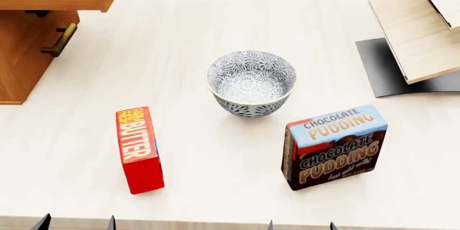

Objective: Close the top drawer of the cabinet.

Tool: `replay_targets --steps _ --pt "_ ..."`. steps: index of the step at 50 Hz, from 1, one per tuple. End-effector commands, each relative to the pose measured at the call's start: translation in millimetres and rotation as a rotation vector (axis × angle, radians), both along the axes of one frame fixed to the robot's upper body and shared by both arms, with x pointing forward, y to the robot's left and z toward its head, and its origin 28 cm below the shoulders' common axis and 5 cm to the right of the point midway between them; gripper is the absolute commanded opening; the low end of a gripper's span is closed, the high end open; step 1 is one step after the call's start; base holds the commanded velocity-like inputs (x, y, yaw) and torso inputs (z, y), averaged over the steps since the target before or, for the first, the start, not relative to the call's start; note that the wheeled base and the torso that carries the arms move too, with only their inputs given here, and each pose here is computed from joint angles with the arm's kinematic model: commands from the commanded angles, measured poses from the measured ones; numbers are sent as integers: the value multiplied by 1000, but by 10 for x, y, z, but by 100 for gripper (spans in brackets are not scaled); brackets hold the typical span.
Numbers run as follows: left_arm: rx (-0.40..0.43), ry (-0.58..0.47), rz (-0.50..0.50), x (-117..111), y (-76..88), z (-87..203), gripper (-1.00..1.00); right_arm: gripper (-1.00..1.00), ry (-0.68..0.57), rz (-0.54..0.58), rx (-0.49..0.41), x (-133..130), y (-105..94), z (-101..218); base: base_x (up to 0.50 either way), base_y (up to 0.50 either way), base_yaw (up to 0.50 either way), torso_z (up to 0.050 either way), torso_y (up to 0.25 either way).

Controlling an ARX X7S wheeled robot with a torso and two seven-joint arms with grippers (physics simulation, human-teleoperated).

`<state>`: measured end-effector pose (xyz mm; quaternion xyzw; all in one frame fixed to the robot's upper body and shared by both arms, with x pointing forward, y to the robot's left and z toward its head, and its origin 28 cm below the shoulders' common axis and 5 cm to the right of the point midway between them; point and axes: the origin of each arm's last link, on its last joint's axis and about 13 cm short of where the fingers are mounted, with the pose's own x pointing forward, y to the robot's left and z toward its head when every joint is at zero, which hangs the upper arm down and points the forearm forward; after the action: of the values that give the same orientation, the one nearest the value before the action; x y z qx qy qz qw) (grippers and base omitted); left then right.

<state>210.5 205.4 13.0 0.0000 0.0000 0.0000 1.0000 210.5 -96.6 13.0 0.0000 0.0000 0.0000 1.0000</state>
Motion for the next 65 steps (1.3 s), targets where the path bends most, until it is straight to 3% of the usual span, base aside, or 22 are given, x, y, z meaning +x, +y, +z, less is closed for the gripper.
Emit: replay_targets --steps 1,17,65 --pt "0 0 0 14 0 -20 100 100 0 0 0 13 5 -16 0 0 0 0 0" --pt "10 28 8 142 0 -133 100 100 12 -28 -16 151 2 -48 0 0 0 1 0" --pt "-22 79 -1 194 29 -134 100 100 23 -43 -30 186 3 -16 0 0 0 47 0"
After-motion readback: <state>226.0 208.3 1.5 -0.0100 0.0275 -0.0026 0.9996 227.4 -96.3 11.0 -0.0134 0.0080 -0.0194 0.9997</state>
